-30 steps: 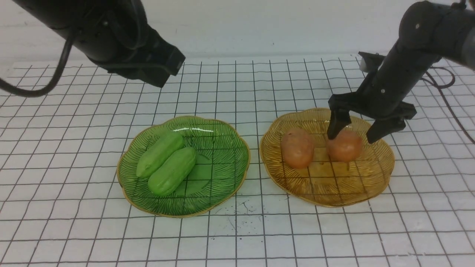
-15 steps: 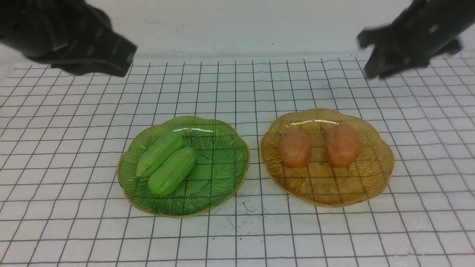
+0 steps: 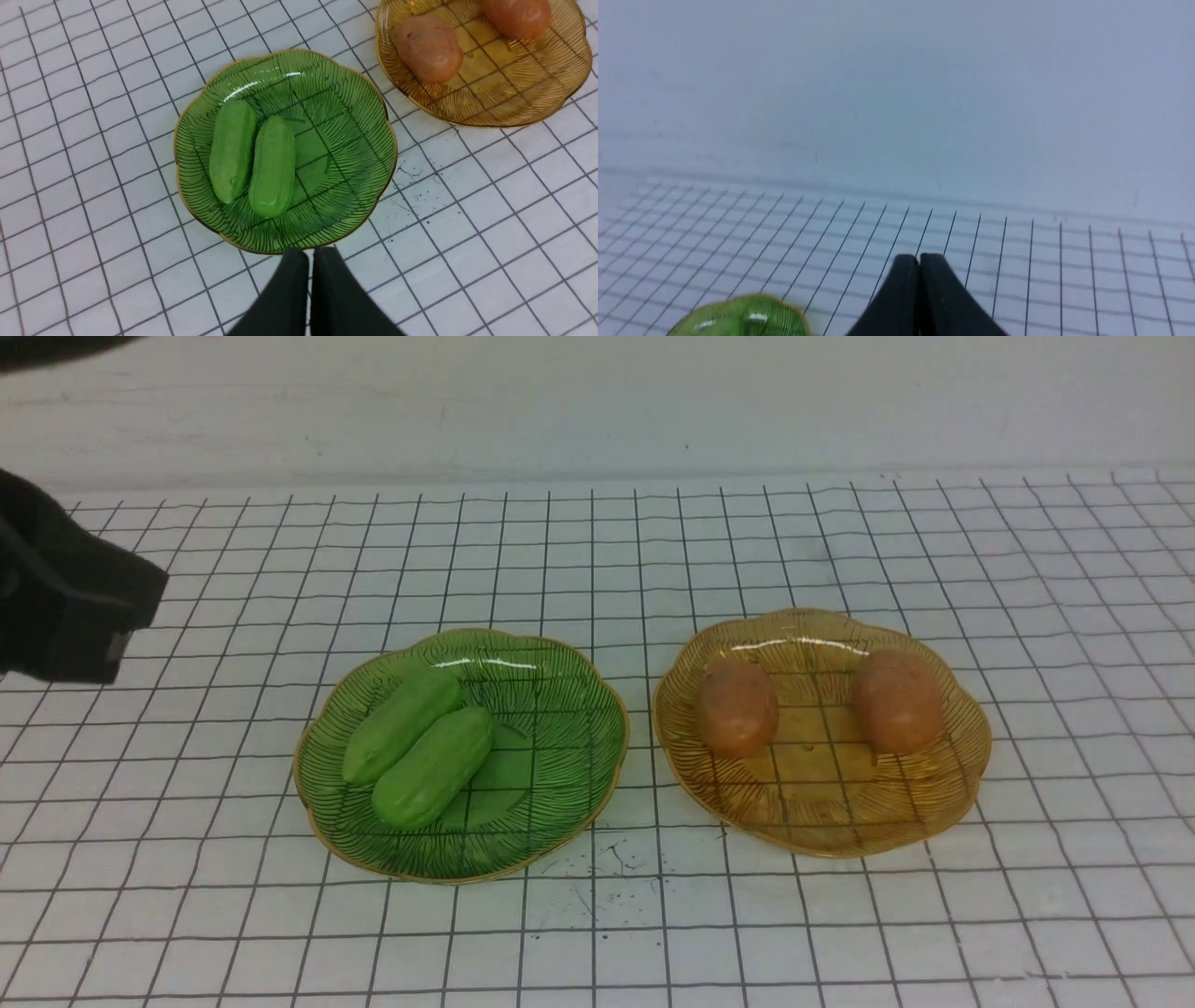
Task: Put different types of vegetables on the plate.
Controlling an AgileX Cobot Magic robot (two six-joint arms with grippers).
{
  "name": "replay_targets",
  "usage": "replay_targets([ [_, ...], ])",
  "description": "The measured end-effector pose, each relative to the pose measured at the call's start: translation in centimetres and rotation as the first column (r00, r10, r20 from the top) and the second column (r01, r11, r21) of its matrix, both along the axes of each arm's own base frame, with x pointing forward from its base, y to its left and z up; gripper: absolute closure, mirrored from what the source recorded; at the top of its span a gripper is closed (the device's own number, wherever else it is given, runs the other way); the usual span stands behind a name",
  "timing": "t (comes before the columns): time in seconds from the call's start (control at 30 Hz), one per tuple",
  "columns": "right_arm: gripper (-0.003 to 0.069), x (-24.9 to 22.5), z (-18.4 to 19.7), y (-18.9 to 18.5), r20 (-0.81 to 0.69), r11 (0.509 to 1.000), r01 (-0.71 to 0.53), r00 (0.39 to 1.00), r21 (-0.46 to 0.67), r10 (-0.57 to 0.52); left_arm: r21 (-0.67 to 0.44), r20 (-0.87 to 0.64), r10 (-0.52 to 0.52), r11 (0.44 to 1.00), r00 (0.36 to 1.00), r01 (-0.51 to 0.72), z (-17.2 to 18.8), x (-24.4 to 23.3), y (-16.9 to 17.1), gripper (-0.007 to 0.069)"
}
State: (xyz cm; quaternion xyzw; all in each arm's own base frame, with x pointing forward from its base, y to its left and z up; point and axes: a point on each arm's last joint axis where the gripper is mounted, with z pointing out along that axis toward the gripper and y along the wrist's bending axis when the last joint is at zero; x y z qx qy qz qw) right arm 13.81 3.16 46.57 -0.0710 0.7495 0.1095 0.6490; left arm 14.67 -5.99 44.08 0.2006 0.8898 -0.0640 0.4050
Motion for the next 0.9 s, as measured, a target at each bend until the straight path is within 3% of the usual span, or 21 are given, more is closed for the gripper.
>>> replay_targets([
  [0.1, 0.0674, -3.7, -4.3, -1.0, 0.170, 0.999, 0.038, 0.985, 0.031, -0.043, -0.021, 0.036, 0.006, 1.000, 0.999, -0.005, -0.8, -1.0, 0.4, 0.0633],
  [0.2, 0.0674, -7.2, -8.9, -2.0, 0.358, 0.995, 0.073, 0.929, 0.073, -0.094, -0.054, 0.103, 0.010, 0.999, 0.995, -0.005, -2.1, -2.3, 0.9, 0.0633],
  [0.37, 0.0674, -10.3, -13.3, -2.7, 0.500, 0.990, 0.084, 0.856, 0.115, -0.130, -0.090, 0.180, 0.016, 0.996, 0.983, 0.000, -3.8, -3.5, 1.4, 0.0633],
  [0.57, 0.0674, -12.5, -13.1, -3.2, 0.621, 0.985, 0.076, 0.768, 0.154, -0.157, -0.119, 0.246, 0.022, 0.993, 0.969, 0.008, -4.9, -5.2, 2.2, 0.0633],
  [0.7, 0.0674, -12.5, -13.2, -3.2, 0.622, 0.985, 0.076, 0.767, 0.154, -0.157, -0.160, 0.339, 0.033, 0.987, 0.940, 0.023, -4.4, -7.6, 3.1, 0.0633],
  [0.9, 0.0674, -12.5, -13.3, -3.2, 0.618, 0.985, 0.076, 0.771, 0.153, -0.155, -0.181, 0.544, 0.082, 0.983, 0.835, 0.021, -5.4, -13.8, 6.2, 0.0633],
])
